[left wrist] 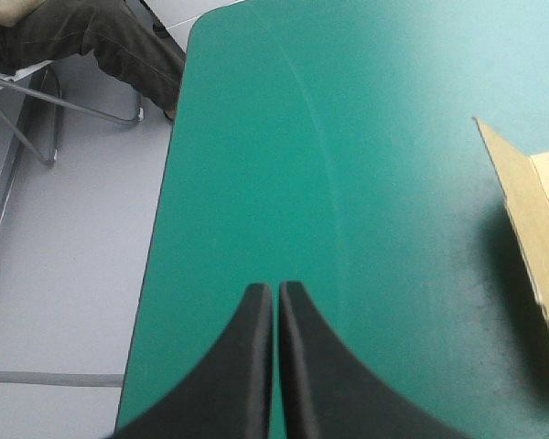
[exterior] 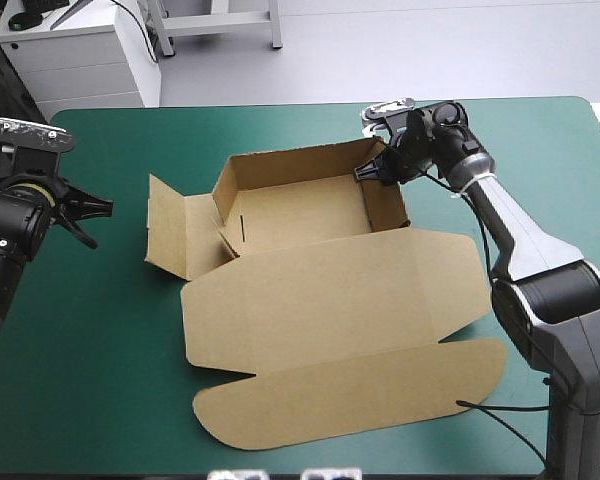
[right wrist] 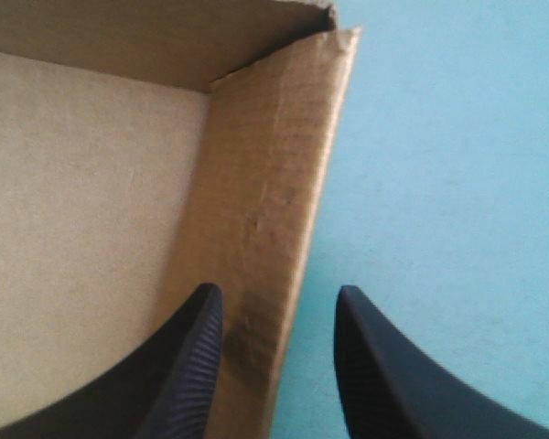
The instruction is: Fold the box
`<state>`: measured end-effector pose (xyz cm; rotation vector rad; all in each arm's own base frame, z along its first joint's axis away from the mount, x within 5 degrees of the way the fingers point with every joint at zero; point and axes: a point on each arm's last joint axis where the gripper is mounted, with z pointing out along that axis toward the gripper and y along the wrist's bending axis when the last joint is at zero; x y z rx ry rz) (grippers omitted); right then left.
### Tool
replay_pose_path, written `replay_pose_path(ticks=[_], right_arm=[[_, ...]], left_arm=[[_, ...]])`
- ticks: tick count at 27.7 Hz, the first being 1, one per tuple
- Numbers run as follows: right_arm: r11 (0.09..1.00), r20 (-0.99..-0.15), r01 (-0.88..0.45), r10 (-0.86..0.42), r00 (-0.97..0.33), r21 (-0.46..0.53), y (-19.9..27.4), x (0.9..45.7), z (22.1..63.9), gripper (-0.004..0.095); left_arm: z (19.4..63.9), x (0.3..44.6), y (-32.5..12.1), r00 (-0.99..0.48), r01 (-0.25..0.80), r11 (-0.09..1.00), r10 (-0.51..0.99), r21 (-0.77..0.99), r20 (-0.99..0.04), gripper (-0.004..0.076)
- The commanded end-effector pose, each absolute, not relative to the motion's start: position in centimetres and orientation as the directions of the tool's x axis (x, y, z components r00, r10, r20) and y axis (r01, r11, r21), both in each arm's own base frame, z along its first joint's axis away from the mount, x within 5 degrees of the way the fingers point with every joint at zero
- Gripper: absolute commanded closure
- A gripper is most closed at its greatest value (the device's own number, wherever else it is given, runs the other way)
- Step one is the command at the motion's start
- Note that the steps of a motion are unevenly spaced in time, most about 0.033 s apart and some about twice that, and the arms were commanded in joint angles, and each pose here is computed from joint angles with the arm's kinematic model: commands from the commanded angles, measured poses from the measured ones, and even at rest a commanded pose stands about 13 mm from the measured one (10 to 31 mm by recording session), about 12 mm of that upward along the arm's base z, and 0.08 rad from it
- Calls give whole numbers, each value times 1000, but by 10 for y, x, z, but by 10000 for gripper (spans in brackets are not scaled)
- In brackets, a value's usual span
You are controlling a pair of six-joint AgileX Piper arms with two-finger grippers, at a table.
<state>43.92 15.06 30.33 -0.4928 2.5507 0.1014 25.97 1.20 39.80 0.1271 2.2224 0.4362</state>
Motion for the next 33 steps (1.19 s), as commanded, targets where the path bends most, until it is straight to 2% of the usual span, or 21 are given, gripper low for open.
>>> replay_pose_path(ticks=[1,5,12,18,22,28,33], right_arm=[[933,-652,-347,-326,-685,-101,139,426,376,467],[939,-721,-317,-310,-620,-132,129,408,431,467],[961,-700,-271,-232,-676,-56,125,393,440,468],[959,-638,-280,-246,-730,-50,131,407,410,469],[957,-583,-286,-257,-770,-45,137,424,381,469],[953,-506,-304,-253,-825,20,150,442,339,495],[953,-468,-303,-259,-845,21,153,450,319,495]], left_arm=[[415,257,12,-571,-74,931,255,359,-780,722],[411,260,10,-584,-66,946,221,317,-781,722],[401,268,15,-620,-93,964,139,248,-772,722],[387,273,38,-671,-180,979,-48,100,-740,722],[382,273,46,-691,-178,984,-114,15,-714,722],[381,272,45,-690,-168,986,-135,-24,-711,722],[381,272,45,-693,-163,986,-125,-15,-710,722]])
